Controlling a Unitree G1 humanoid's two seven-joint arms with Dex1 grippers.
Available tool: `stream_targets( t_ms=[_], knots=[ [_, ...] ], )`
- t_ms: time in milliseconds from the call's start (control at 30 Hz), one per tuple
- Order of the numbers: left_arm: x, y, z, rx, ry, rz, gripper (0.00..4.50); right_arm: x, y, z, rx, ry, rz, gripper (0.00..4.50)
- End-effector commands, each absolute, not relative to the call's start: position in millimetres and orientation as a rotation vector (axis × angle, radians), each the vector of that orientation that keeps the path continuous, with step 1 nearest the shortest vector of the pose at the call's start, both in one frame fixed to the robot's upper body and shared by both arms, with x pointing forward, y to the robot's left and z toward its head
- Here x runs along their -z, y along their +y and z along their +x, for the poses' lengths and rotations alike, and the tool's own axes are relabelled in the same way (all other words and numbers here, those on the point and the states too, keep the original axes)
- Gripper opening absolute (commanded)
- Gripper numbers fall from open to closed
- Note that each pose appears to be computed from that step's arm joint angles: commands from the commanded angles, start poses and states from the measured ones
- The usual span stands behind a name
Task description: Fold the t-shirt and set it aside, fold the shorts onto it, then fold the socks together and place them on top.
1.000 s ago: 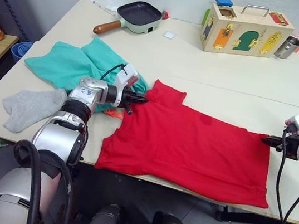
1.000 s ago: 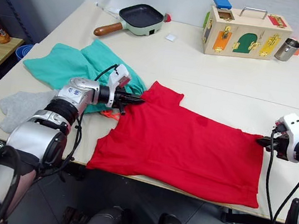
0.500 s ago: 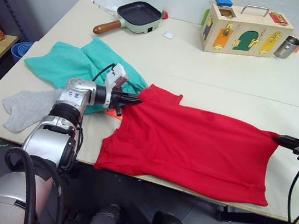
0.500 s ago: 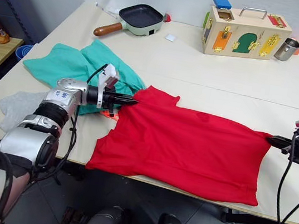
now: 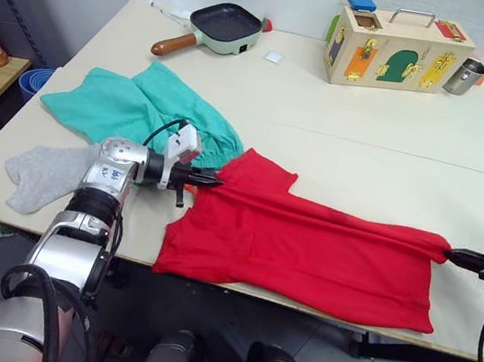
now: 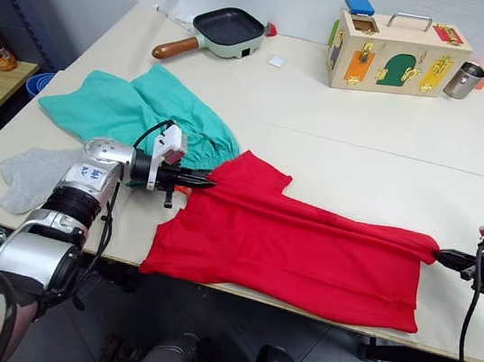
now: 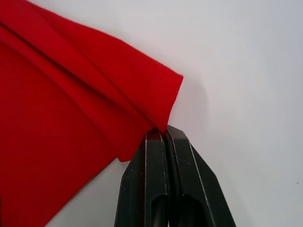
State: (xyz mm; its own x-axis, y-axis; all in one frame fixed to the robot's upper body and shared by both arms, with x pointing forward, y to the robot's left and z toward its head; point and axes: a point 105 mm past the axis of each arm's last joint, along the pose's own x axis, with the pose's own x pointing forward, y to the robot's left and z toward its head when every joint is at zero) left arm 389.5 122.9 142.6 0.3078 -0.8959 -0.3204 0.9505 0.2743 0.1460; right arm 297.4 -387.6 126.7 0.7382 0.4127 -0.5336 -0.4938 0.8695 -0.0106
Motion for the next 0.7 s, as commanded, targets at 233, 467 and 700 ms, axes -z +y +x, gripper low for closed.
stream_targets(
  t_ms=[233, 467, 700],
  knots=[
    [-155, 141, 387, 1.198, 0.223, 0.348, 1.21, -141, -382, 293, -0.529, 0.495, -0.234, 0.97],
    [-195, 147, 382, 1.232, 0.211, 0.184, 3.36, -188, -353, 285, -0.671, 0.208, -0.46, 3.38],
    [-188, 117, 412, 1.118, 0.291, 0.152, 4.47, -204, -311, 283, -0.764, -0.025, -0.476, 4.5]
  ],
)
